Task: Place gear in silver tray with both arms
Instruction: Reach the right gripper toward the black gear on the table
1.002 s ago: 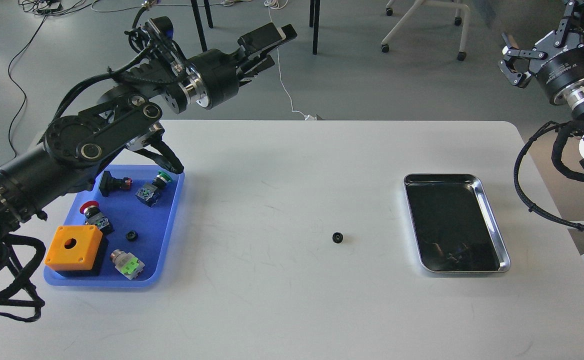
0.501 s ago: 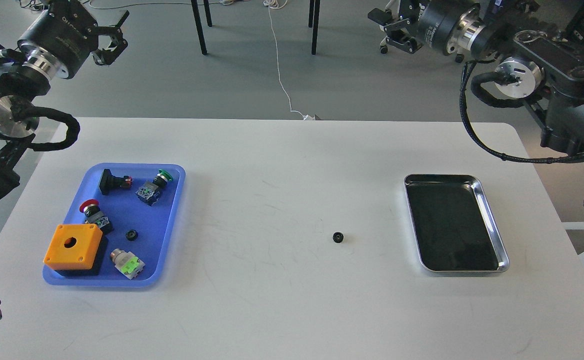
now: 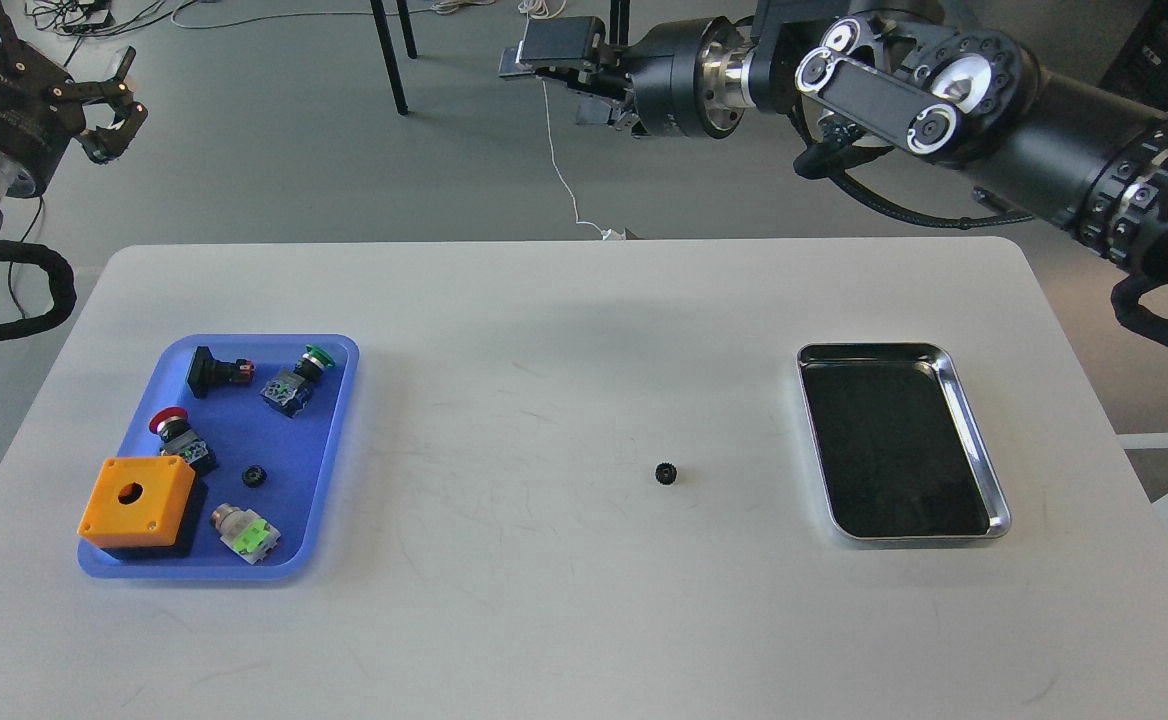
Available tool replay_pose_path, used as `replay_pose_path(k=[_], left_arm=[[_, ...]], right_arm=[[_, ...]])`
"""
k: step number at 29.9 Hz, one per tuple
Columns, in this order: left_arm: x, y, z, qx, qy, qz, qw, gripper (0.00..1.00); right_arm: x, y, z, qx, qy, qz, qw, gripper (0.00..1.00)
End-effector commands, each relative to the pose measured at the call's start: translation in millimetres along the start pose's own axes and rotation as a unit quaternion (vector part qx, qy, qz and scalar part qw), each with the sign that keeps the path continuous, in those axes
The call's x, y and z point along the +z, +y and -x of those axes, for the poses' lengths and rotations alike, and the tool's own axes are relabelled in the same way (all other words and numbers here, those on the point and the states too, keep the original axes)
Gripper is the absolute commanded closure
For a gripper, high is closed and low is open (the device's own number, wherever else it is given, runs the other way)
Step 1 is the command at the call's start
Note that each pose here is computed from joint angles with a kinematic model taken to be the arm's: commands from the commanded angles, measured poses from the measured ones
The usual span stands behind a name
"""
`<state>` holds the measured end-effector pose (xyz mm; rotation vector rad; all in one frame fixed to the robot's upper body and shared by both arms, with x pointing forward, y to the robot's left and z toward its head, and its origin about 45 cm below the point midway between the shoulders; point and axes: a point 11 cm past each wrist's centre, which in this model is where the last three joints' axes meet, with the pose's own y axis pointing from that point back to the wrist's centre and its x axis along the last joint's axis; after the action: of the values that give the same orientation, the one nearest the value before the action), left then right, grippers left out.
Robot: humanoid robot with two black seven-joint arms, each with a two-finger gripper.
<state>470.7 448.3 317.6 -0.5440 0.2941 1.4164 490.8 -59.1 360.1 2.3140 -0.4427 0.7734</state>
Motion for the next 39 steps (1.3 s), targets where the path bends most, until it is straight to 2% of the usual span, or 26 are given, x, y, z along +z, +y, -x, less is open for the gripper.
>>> replay_pose_path(k=[1, 6, 8, 11, 15, 23, 33, 39], left_arm=[[-5.9, 12.0, -14.7, 0.018, 0.013, -0.001, 1.0, 0.02], [10.8, 25.7, -33.4, 0.038, 0.014, 0.016, 0.999, 0.02], [17.0, 28.0, -36.9, 0.042, 0.011, 0.021, 0.999, 0.02], [26.2, 36.3, -47.4, 0.053, -0.001, 0.022, 0.998, 0.02], [33.7, 40.6, -52.6, 0.058, -0.009, 0.024, 0.998, 0.02], [31.8, 39.9, -51.7, 0.057, -0.007, 0.023, 0.998, 0.02], [24.7, 38.3, -49.2, 0.055, 0.0, 0.021, 0.998, 0.02], [23.9, 38.1, -48.9, 0.055, 0.001, 0.021, 0.998, 0.02]], right_arm=[[23.3, 0.7, 16.4, -0.051, 0.086, 0.074, 0.992, 0.01], [75.3, 9.2, 54.9, -0.154, 0.196, 0.164, 0.954, 0.01], [92.3, 10.3, 74.6, -0.193, 0.219, 0.174, 0.94, 0.01], [98.8, 9.5, 93.6, -0.223, 0.22, 0.161, 0.936, 0.02], [85.2, 5.5, 113.9, -0.252, 0.204, 0.11, 0.94, 0.03], [82.4, 6.5, 167.9, -0.316, 0.195, 0.079, 0.925, 0.05], [106.9, 10.7, 190.3, -0.334, 0.302, 0.075, 0.89, 0.06], [114.7, 10.5, 204.9, -0.34, 0.304, 0.068, 0.887, 0.09]])
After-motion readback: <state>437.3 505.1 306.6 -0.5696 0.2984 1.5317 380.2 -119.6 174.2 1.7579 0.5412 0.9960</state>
